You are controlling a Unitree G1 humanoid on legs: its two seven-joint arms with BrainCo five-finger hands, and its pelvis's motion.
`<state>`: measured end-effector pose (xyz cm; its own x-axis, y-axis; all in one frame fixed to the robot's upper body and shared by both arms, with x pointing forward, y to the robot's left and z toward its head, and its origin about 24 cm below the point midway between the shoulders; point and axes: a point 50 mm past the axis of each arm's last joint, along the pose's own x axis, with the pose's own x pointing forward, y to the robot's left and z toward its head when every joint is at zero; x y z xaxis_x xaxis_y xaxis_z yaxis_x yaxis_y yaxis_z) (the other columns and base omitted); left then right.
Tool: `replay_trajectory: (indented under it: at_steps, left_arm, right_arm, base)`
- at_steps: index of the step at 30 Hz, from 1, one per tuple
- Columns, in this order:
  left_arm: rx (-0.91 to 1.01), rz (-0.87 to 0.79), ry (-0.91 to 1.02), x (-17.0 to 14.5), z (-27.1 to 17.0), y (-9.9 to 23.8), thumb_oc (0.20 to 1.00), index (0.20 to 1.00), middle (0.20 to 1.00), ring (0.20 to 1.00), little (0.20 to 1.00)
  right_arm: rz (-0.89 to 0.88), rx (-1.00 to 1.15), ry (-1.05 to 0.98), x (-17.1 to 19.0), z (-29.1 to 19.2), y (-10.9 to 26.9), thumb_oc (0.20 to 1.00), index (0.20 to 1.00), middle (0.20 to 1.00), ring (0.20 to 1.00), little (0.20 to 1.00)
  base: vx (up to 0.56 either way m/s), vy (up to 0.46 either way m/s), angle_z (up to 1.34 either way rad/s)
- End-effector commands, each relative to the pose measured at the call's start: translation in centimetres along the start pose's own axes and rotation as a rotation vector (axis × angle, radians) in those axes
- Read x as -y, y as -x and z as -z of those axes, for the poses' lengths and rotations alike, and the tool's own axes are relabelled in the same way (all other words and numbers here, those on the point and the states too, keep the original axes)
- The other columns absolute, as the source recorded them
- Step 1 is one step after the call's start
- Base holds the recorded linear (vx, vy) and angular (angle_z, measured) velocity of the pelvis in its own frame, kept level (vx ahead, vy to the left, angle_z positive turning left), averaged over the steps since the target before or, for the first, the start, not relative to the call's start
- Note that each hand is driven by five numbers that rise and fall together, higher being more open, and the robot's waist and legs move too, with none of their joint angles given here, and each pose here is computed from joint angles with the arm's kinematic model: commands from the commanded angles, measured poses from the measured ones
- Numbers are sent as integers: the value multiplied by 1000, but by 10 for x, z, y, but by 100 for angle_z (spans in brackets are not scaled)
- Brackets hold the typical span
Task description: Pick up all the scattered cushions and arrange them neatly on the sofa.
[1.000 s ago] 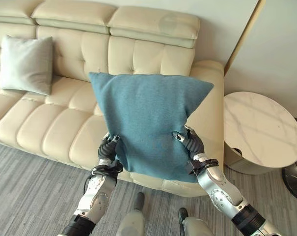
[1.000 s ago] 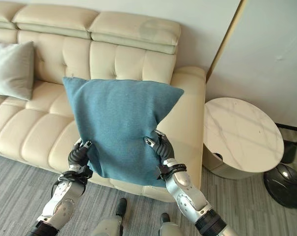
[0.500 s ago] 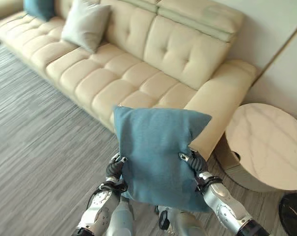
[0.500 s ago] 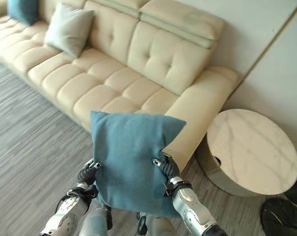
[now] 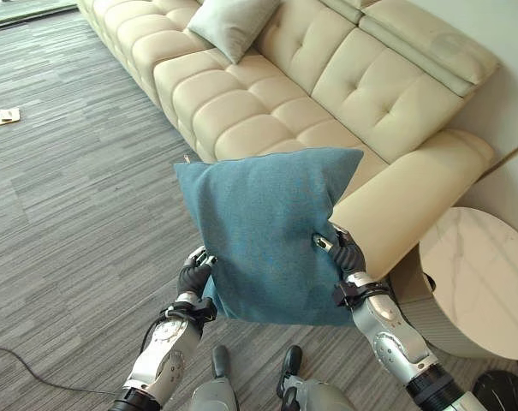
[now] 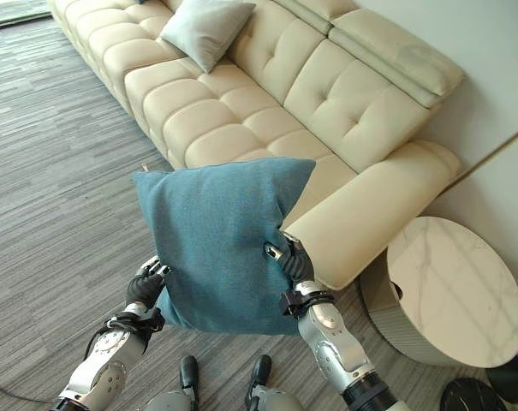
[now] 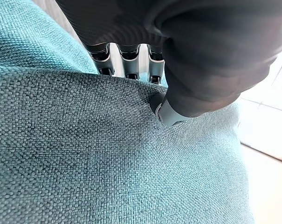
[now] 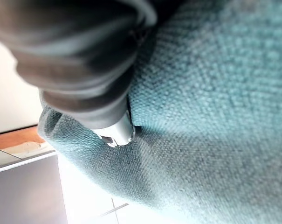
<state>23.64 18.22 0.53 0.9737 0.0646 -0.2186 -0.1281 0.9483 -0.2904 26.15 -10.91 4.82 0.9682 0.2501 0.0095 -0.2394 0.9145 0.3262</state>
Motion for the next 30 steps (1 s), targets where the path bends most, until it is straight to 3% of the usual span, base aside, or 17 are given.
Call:
replay_trajectory:
  at_steps: [1, 7, 14, 20, 30]
  left_arm:
    - [225, 344, 62, 74, -39, 3, 200, 200, 200, 200, 200]
    - [259, 298, 29, 72, -43, -1, 200, 200, 200, 200, 200]
    - [330, 290, 93, 78, -54, -6, 200, 200, 200, 200, 200]
    - [305, 245, 75, 64, -47, -2, 200, 200, 200, 200, 200]
    - [288, 233, 117, 64, -43, 1, 200, 200, 200, 200, 200]
  right_arm:
    - [-289, 142, -92, -69, -20, -6, 200, 200, 200, 200, 200]
    - [-306, 147, -108, -76, -19, -6, 200, 200, 200, 200, 200]
    - [-369, 189, -95, -86, -30, -14, 200, 200, 200, 200, 200]
    - [-347, 159, -49, -68, -26, -12, 200, 200, 200, 200, 200]
    - [-272, 159, -31, -49, -25, -9, 200, 200, 200, 200, 200]
  base:
    - [51, 38, 5]
    - [137, 151, 8]
    - [368, -158, 39]
    - [519, -261, 15]
    - [205, -38, -64]
